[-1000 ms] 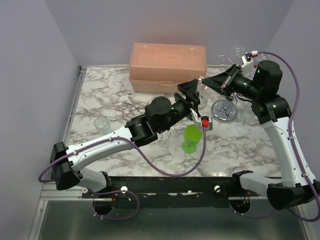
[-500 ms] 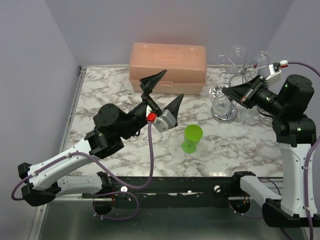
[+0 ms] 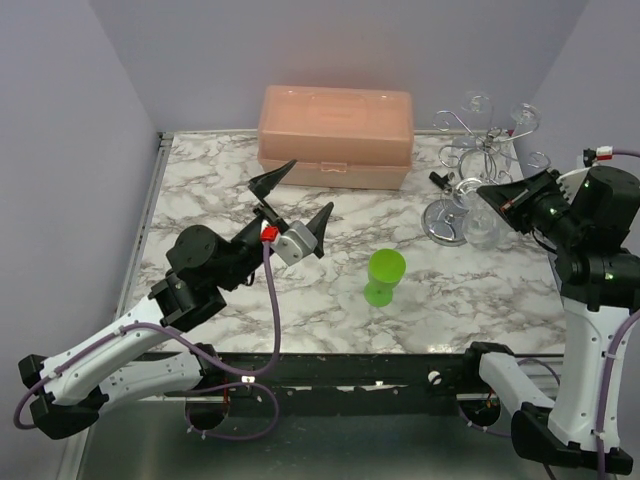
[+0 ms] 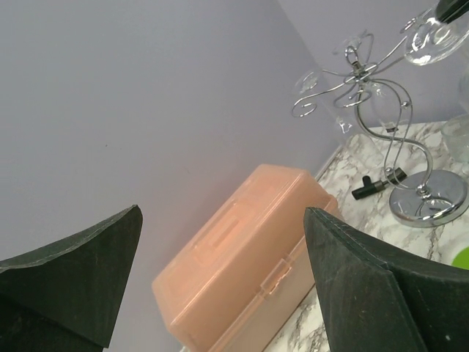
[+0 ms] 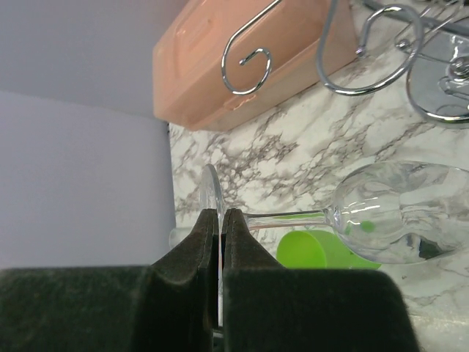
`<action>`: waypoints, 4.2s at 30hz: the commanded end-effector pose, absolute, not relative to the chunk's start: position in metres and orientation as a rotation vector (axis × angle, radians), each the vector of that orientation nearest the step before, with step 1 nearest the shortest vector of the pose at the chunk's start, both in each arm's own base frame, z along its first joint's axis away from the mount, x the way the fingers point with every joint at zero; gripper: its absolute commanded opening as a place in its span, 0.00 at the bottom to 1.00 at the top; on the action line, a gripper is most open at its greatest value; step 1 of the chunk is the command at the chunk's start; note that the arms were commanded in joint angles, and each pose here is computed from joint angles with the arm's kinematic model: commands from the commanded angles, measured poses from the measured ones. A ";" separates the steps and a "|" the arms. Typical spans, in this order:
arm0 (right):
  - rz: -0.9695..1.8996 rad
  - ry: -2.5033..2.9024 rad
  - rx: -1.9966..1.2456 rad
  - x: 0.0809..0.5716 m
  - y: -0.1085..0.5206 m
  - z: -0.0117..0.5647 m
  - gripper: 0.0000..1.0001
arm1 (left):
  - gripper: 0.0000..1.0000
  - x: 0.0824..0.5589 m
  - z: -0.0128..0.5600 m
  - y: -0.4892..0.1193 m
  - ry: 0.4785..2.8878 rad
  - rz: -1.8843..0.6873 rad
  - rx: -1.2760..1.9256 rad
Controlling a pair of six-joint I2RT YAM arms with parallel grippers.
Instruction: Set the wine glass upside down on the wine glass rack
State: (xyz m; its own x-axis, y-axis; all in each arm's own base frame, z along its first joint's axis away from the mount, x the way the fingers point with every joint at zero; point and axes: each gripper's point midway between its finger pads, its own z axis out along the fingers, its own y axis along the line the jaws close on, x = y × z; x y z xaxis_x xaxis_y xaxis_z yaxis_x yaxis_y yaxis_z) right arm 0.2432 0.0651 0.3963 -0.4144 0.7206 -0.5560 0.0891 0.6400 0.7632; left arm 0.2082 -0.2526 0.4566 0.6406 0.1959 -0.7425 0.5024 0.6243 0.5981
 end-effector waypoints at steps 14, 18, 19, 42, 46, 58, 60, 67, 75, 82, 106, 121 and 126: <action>0.558 1.677 0.907 0.245 -0.003 0.419 0.00 | 0.95 0.213 0.451 -0.226 0.919 -0.193 0.836; 0.559 1.642 0.971 0.253 -0.013 0.418 0.00 | 0.95 0.216 0.452 -0.222 0.918 -0.184 0.825; 0.557 1.635 0.984 0.254 -0.016 0.417 0.00 | 0.95 0.216 0.452 -0.222 0.921 -0.182 0.822; 0.393 1.349 1.137 0.305 -0.087 0.425 0.00 | 0.95 0.235 0.445 -0.209 0.958 -0.155 0.753; 0.390 1.320 1.151 0.311 -0.092 0.425 0.00 | 0.95 0.239 0.445 -0.209 0.963 -0.159 0.744; 0.335 1.247 1.219 0.316 -0.117 0.422 0.00 | 0.95 0.245 0.445 -0.208 0.972 -0.162 0.728; 0.333 1.230 1.215 0.319 -0.120 0.425 0.00 | 0.95 0.245 0.445 -0.208 0.973 -0.166 0.724; 0.342 1.196 1.221 0.333 -0.128 0.425 0.00 | 0.95 0.245 0.441 -0.206 0.981 -0.170 0.715; 0.394 1.188 1.203 0.358 -0.130 0.422 0.00 | 0.95 0.246 0.437 -0.201 0.997 -0.157 0.701; 0.413 1.194 1.204 0.372 -0.133 0.417 0.00 | 0.95 0.248 0.435 -0.198 1.005 -0.146 0.692; 0.673 1.389 1.175 0.381 -0.083 0.394 0.00 | 0.96 0.256 0.432 -0.196 1.015 -0.127 0.673; 0.611 1.367 1.255 0.350 -0.089 0.397 0.00 | 0.95 0.257 0.436 -0.200 1.002 -0.145 0.689; 0.562 1.333 1.276 0.340 -0.099 0.401 0.00 | 0.95 0.256 0.437 -0.201 0.998 -0.152 0.696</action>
